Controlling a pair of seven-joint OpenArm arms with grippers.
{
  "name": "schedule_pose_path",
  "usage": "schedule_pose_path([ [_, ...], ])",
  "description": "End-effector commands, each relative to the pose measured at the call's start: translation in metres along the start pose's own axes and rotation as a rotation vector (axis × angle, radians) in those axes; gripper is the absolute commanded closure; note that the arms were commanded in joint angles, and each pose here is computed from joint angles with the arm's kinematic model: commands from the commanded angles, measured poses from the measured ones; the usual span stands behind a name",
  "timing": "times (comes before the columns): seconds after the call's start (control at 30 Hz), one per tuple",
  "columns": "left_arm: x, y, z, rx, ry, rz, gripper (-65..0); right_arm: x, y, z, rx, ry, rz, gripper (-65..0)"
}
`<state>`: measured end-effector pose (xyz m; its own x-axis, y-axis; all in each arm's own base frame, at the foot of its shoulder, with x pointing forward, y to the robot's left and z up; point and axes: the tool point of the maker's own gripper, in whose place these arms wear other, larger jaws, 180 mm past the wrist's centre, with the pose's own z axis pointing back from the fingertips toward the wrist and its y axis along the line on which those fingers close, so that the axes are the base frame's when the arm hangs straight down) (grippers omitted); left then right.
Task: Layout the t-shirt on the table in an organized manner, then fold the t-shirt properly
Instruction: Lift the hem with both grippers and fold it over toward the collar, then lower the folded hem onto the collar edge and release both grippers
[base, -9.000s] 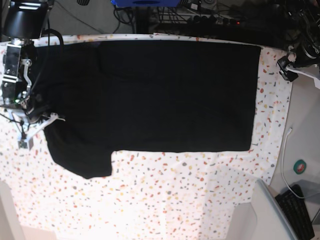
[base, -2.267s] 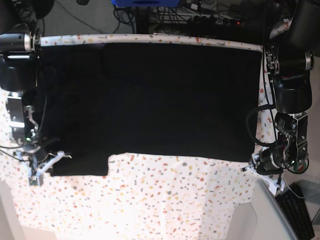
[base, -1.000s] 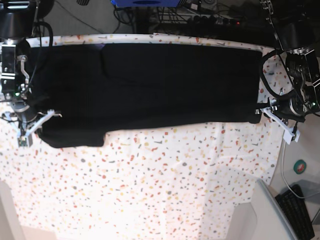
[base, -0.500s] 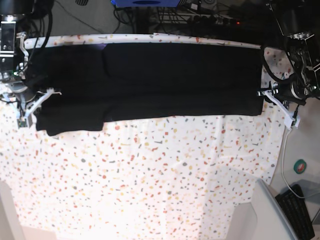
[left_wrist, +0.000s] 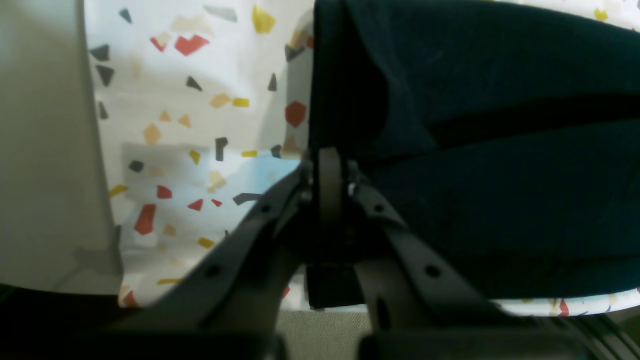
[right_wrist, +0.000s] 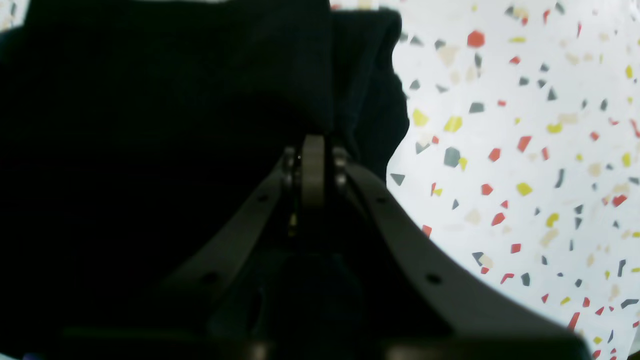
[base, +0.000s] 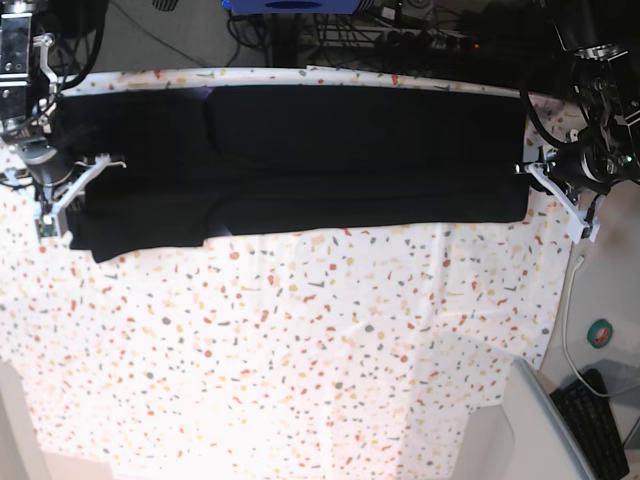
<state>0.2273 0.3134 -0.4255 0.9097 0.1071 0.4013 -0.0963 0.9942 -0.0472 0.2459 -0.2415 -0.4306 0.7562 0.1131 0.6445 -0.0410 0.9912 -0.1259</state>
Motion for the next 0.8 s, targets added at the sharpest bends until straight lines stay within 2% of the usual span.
schedule_pose_path([
  [0.0, 0.013, 0.005, 0.006, 0.014, -0.036, -0.02, 0.0, 0.003, -0.006, 0.003, -0.014, 0.001, 0.01, 0.0],
  [0.27, 0.01, 0.003, 0.005, 0.01, -0.031, -0.016, 0.0, -0.019, -0.005, 0.007, -0.031, 0.065, -0.077, 0.0],
  [0.5, 0.011, 0.003, 0.005, 0.011, -0.034, -0.015, 0.0, -0.016, 0.0, 0.021, -0.025, 0.052, -0.055, 0.0],
  [0.67, 0.012, 0.003, 0.0, 0.003, -0.041, -0.006, 0.0, -0.015, 0.0, 0.02, -0.025, 0.087, -0.056, 0.0],
  [0.77, 0.008, -0.009, -0.008, -0.018, -0.033, -0.046, 0.0, -0.023, 0.0, 0.017, -0.025, 0.109, -0.064, 0.0],
])
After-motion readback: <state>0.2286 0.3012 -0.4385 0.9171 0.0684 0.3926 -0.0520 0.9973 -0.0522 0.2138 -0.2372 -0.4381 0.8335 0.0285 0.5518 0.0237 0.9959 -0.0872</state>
